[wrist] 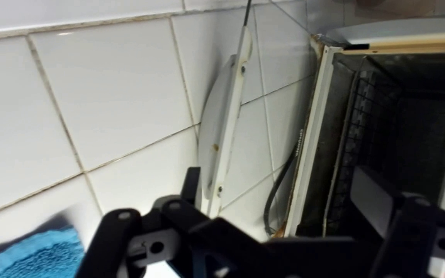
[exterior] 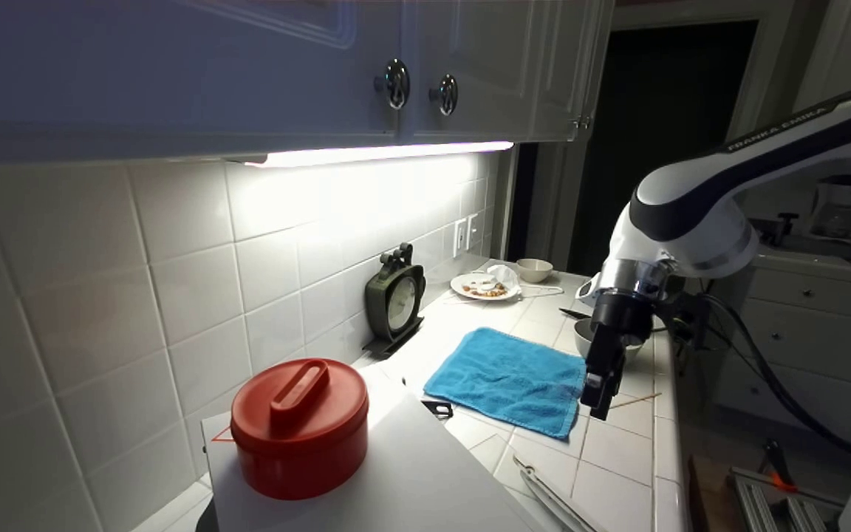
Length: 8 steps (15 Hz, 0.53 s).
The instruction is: Close the door of the oven
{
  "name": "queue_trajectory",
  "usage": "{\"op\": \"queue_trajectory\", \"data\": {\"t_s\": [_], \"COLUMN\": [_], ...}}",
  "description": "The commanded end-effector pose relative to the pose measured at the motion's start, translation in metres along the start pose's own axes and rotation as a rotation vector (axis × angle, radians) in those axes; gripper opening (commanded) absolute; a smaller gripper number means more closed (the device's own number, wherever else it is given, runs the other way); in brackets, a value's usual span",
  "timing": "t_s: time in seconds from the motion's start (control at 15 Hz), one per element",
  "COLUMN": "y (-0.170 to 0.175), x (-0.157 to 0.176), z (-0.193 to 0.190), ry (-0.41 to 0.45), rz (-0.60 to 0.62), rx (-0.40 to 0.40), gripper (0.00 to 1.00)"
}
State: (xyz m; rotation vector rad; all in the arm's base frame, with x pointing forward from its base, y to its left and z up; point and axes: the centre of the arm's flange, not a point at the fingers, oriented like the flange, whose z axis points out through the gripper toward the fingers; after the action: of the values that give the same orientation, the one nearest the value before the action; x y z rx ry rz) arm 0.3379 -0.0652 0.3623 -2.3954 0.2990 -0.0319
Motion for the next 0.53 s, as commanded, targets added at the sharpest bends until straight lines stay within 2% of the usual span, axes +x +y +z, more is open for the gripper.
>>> {"op": "queue_trajectory", "data": {"t_s": [0.0, 0.33, 0.47], "y": [0.035, 0.056, 0.060], "x": [-0.008, 0.014, 0.022], "z": [0.013, 0.034, 0.042], "ry": [0.015, 0.089, 0.130], "rz": [0.007, -0.041, -0.060], "rx": [-0.042, -0.089, -0.083], "gripper": [1.00, 1.00, 1.00]}}
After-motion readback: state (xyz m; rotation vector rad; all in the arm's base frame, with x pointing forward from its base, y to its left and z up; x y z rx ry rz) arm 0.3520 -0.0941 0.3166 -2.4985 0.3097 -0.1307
